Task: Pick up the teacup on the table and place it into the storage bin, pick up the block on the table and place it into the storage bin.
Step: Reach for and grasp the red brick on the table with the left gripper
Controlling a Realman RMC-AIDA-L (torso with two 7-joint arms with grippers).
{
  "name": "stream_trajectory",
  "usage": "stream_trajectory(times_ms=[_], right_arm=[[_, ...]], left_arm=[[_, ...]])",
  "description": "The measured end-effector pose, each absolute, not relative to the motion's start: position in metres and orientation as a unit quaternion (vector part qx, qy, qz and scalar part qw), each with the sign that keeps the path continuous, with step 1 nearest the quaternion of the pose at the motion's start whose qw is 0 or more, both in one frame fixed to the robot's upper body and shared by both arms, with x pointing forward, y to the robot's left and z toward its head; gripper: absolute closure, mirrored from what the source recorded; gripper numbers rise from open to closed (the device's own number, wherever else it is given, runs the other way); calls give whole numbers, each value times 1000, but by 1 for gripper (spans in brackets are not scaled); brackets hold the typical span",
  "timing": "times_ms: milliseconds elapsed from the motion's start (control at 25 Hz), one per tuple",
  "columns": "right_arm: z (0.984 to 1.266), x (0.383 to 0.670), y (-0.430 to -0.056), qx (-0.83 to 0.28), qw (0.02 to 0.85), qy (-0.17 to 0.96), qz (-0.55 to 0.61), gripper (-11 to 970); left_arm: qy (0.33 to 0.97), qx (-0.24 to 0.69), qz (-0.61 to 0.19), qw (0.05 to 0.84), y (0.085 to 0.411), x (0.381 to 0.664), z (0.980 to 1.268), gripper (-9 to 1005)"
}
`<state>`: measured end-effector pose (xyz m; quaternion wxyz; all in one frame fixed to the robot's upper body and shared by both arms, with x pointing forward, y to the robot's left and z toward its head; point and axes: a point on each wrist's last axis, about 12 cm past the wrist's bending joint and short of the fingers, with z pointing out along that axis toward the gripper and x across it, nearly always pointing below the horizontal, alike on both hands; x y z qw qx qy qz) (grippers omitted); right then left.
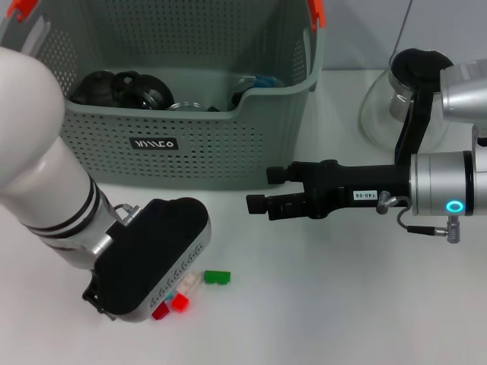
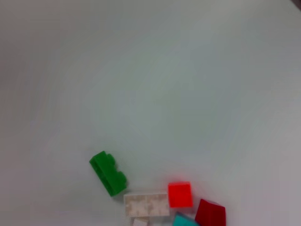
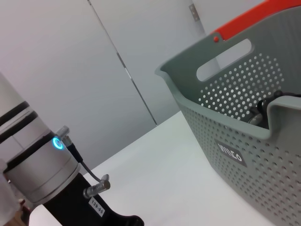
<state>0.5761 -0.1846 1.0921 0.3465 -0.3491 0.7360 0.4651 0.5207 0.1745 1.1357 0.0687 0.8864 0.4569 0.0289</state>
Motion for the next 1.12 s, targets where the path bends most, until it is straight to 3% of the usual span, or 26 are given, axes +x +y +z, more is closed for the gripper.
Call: stream_trajectory(times_ms=[80, 280, 1120], right_arm=[[1092, 576, -185, -349, 347, 736, 465, 20], [1092, 577, -186, -348, 348, 737, 464, 20], [1094, 578, -187, -347, 354, 735, 462, 19]], left_arm=[[457, 886, 31, 71, 174, 522, 1134, 243], [455, 887, 34, 72, 173, 523, 1129, 482], [468, 879, 36, 82, 175, 527, 1123, 528]])
